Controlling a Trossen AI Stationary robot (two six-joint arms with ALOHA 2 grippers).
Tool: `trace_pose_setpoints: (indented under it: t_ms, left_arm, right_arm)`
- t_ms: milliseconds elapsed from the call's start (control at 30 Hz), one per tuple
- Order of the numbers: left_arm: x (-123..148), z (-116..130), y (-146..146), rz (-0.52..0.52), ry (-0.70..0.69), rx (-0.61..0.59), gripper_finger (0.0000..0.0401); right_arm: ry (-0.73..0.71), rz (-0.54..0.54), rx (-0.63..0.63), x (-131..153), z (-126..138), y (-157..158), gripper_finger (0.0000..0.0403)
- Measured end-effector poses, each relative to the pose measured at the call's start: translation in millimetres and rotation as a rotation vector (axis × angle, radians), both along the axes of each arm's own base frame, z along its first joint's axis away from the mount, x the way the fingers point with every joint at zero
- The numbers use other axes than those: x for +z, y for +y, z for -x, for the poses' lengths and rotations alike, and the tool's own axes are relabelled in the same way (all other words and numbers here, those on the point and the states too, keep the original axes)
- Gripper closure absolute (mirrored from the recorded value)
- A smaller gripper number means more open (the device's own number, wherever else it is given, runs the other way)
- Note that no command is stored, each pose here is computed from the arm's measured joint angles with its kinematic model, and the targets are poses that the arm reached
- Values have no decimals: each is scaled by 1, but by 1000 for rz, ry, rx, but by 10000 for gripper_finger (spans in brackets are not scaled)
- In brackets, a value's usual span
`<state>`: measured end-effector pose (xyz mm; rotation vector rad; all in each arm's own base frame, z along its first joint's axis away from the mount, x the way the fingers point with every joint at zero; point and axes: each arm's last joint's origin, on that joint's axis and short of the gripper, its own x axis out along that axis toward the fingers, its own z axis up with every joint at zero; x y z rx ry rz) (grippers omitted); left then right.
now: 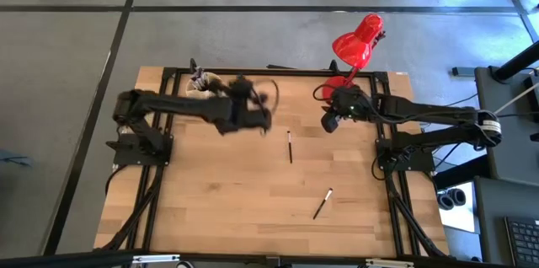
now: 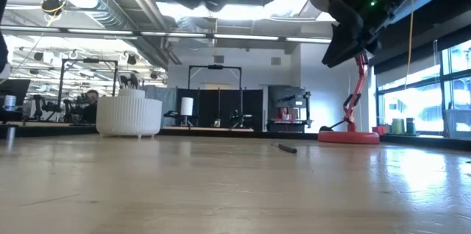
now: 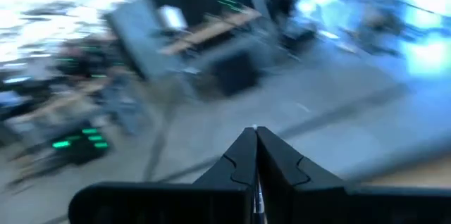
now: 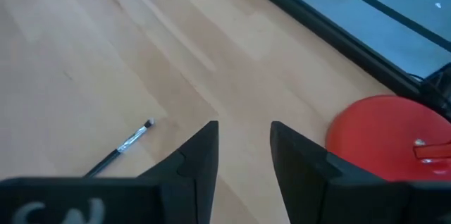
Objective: Put items in baskets/containers
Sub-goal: Put the black eyeshadow brush into the white organizer
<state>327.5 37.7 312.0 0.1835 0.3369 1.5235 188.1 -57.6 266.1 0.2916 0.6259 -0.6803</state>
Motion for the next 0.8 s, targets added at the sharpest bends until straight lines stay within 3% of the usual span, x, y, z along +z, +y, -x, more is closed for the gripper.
trace_pose_setpoints:
  t_ms: [100,333,533,800]
  left_arm:
    - [14,17,31,-94,-39,139,398]
    - [-1,47,92,-117,-96,358,398]
    - [-21,57,110,-132,-139,427,395]
    - [-74,81,116,-142,-170,478,398]
  right_arm:
    - [12,5,20,-3,-4,-1,274]
    - [47,11,52,-7,-8,-1,274]
    - [52,21,61,-6,-8,-1,274]
    - [48,22,62,-6,-8,-1,274]
